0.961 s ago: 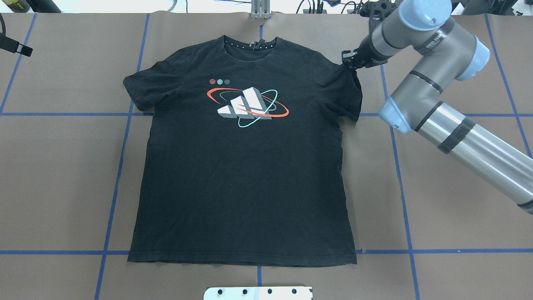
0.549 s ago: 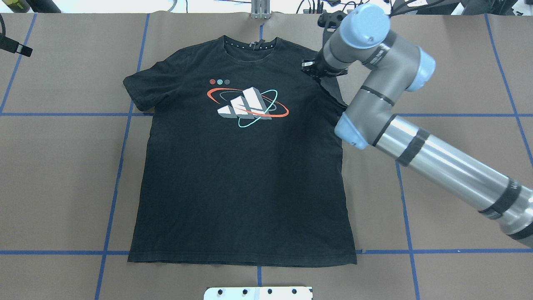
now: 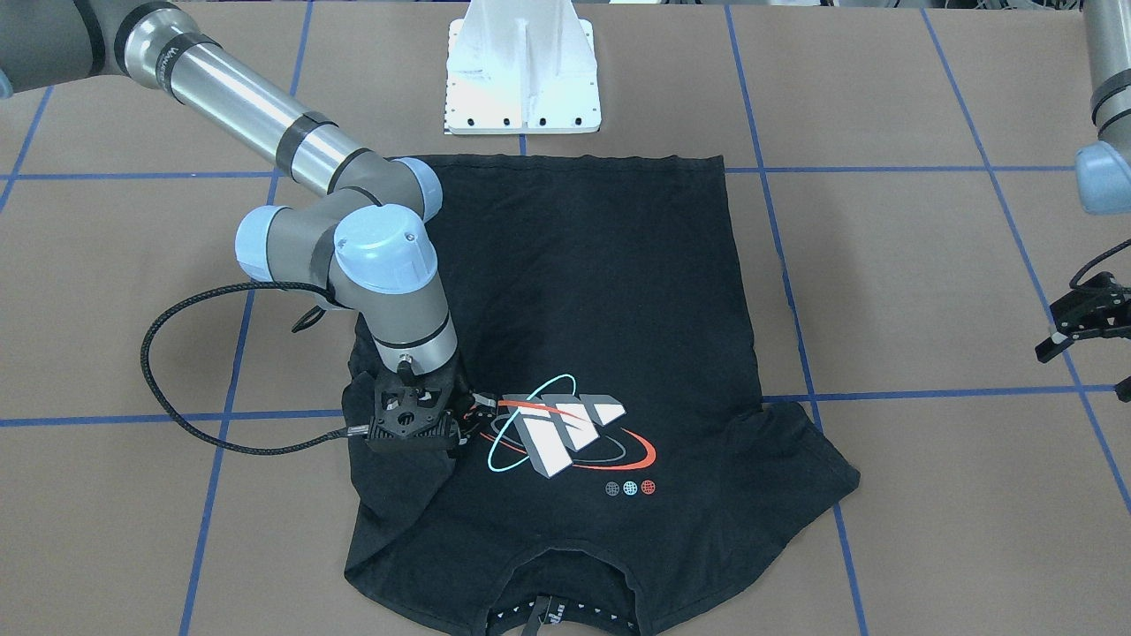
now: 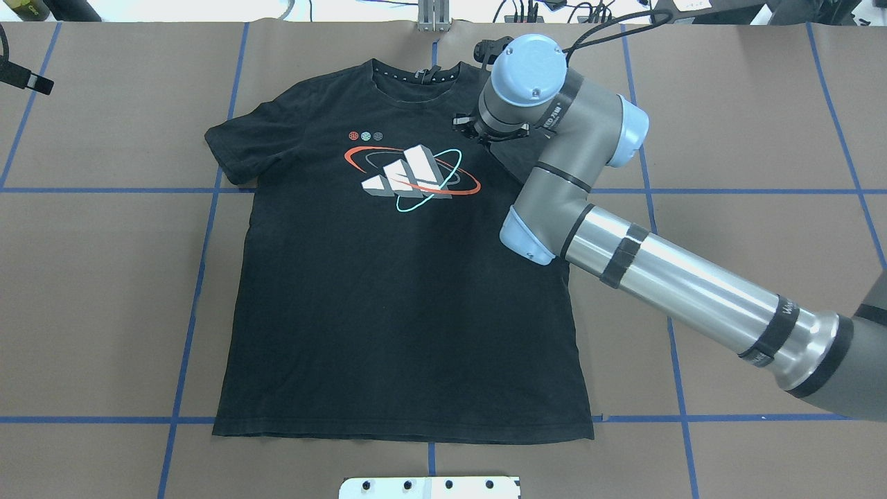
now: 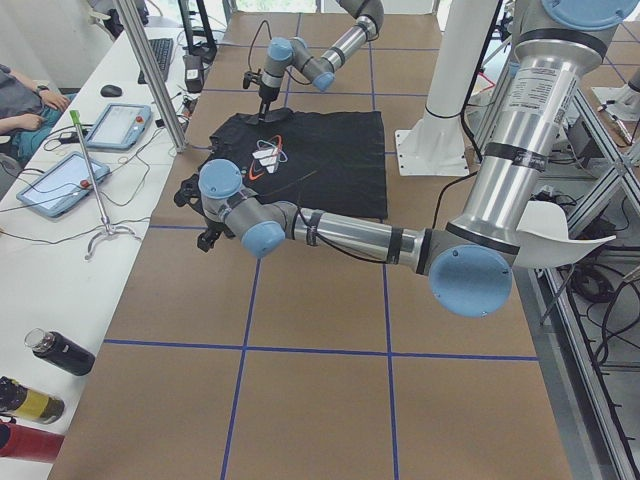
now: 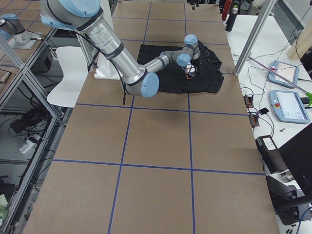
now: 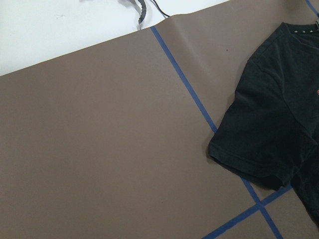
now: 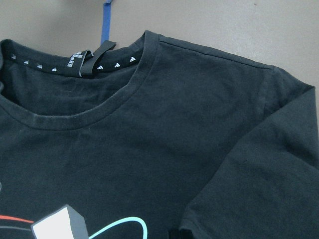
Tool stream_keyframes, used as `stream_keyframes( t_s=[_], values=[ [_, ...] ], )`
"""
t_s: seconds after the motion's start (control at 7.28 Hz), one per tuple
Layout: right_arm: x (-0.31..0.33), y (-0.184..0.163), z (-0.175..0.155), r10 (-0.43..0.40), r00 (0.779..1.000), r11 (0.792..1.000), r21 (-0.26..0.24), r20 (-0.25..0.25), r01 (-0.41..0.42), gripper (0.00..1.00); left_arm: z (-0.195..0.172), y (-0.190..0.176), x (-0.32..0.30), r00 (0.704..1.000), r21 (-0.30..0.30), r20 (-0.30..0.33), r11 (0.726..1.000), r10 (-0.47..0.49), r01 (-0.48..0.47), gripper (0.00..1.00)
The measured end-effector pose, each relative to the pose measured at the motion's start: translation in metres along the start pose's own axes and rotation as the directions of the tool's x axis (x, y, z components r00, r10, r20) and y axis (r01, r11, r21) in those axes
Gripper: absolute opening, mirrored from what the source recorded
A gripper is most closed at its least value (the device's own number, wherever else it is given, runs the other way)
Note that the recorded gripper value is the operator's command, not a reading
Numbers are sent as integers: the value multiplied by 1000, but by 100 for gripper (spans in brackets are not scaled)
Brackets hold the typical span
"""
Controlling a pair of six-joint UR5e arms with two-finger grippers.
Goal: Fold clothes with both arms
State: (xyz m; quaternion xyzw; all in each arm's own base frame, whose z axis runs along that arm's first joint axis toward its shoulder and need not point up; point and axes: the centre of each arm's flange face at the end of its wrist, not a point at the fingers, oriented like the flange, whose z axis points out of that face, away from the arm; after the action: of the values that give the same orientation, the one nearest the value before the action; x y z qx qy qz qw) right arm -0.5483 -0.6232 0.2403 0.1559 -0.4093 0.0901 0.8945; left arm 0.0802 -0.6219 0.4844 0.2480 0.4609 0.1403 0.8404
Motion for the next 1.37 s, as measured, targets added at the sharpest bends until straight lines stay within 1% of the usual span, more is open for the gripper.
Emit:
stream_keyframes(
  t_s=[0.41, 0.55, 0.69, 0.82, 0.96, 1.1, 1.24, 1.37],
  values=[
    [-11, -4, 8, 28, 999, 1000, 13, -21, -28, 0, -1, -1, 1, 1000, 2, -2, 1000, -1, 1, 100],
    [-19, -3, 11, 33, 999, 999, 19, -28, -32, 14, -1, -1, 1, 1000, 1, -2, 1000, -2, 2, 100],
    [-29, -2, 14, 31, 999, 999, 26, -35, -31, 99, -1, -1, 2, 1000, 2, -2, 1000, -2, 2, 100],
    [-37, 0, 16, 29, 999, 999, 31, -39, -27, 100, 0, -2, 2, 1000, 2, -1, 1000, -8, 8, 100],
    [-39, 2, 19, 30, 998, 999, 37, -46, -28, 100, 1, -3, 2, 999, 0, -2, 999, -45, 45, 100],
    [-37, 2, 20, 33, 998, 999, 40, -52, -31, 100, 6, -4, 6, 994, -5, -5, 994, -110, 110, 100],
    [-34, -1, 18, 28, 998, 999, 26, -54, -27, 100, 13, -5, 11, 986, -9, 3, 986, -169, 169, 100],
    [-30, -9, 9, 9, 998, 1000, -8, -61, -9, 100, 27, -9, 21, 972, -2, 32, 973, -231, 231, 100]
  ],
)
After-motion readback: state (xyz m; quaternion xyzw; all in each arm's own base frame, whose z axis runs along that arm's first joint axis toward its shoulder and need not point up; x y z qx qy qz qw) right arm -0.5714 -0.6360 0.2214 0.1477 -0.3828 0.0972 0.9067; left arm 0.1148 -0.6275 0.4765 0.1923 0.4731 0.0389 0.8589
